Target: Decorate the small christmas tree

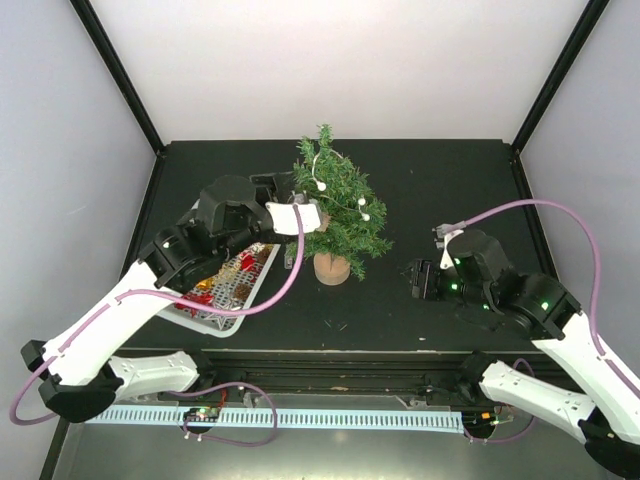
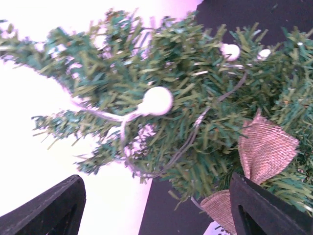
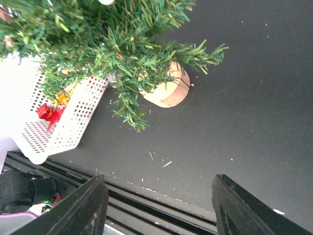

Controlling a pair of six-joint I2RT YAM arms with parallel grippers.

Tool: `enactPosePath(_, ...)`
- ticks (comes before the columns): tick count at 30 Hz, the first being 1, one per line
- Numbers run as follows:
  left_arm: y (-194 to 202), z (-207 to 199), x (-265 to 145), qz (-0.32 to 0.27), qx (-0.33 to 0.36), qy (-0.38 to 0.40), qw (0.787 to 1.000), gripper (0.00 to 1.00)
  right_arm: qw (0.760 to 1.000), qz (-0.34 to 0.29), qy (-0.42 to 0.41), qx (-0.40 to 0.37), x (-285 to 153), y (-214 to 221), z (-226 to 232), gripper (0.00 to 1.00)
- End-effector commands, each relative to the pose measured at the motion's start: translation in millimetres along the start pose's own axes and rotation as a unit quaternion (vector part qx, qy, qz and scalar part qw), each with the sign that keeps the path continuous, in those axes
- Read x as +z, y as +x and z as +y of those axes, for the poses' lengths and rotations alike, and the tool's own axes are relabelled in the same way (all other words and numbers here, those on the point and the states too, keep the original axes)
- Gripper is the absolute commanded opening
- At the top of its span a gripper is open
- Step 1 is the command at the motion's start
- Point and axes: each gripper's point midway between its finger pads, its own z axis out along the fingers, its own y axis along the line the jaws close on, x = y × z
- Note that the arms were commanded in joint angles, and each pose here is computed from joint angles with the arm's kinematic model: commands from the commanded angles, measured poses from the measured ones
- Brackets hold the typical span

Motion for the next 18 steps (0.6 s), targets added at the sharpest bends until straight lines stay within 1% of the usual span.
enactPosePath(1, -3, 25, -24, -0.025, -0.054, -0.016, 0.998, 0.83, 0.999, -0.035, 0.002, -0.003, -15, -16, 1, 0.6)
enactPosePath(6, 24, 44, -39, -0.017, -0.112, -0.036, 0.993, 0.88, 0.999, -0.039, -0.001, -0.006, -24, -14, 0, 0.62)
enactPosePath(11, 65, 63, -58, 0.023, -0.186, -0.061, 0.98, 0.9, 0.999, -0.035, -0.002, -0.016, -27, -5, -7, 0.64)
enactPosePath(16, 109, 55, -69, 0.072, -0.252, -0.046, 0.964, 0.9, 0.999, -0.01, 0.012, -0.031, -20, 0, -8, 0.65)
enactPosePath(18, 129, 49, -68, 0.095, -0.277, -0.03, 0.956, 0.93, 0.999, -0.002, 0.017, -0.033, -18, -2, -6, 0.67)
